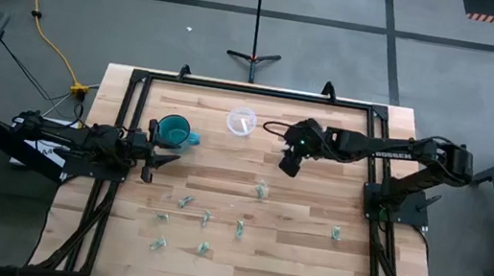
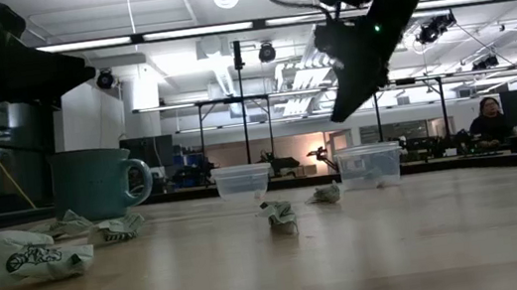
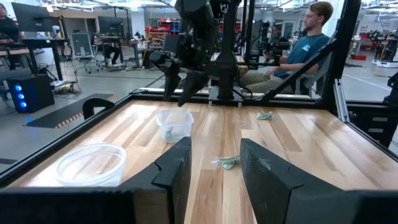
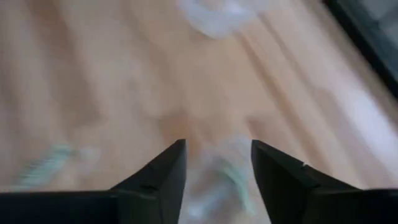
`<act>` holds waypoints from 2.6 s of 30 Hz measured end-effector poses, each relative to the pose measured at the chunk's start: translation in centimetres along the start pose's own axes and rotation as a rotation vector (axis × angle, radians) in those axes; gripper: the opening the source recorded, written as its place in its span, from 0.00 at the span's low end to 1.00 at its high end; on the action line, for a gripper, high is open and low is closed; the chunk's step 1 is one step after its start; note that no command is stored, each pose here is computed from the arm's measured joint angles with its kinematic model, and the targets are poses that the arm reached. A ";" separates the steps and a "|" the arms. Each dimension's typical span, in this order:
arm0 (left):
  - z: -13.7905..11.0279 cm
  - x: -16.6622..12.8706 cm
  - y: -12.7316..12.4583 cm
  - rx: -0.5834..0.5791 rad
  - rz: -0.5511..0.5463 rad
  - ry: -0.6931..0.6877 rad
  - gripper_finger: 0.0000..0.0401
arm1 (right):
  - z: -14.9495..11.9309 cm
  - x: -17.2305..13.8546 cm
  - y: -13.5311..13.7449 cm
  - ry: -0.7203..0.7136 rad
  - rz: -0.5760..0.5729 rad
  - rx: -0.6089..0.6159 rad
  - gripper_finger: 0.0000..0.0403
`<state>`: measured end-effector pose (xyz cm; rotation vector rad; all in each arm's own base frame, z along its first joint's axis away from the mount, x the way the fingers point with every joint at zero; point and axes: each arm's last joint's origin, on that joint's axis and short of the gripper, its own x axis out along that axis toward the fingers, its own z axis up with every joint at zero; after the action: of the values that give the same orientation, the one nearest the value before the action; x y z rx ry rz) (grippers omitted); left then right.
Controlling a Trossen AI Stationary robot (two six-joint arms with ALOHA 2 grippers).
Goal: Pick and place items into bin
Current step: Put the stevia packet into the small transparent bin
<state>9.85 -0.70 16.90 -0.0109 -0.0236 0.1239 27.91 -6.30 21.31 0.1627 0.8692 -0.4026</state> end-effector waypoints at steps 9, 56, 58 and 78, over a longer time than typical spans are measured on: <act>0.0 0.0 0.0 0.000 0.000 0.000 0.43 | -0.5 2.2 7.0 -0.110 0.319 -0.347 0.45; 0.0 0.0 0.0 0.000 0.000 0.000 0.43 | -4.9 7.7 10.0 0.133 0.290 -0.338 0.15; 0.0 0.0 0.0 -0.001 0.000 0.000 0.43 | -4.9 7.6 9.9 0.129 0.292 -0.352 0.08; 0.0 0.0 0.0 0.000 0.000 0.000 0.43 | -1.8 -0.9 4.0 0.045 -0.157 -0.318 0.01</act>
<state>9.85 -0.70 16.89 -0.0113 -0.0235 0.1237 27.74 -1.90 20.82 -0.1921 0.9818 -0.4026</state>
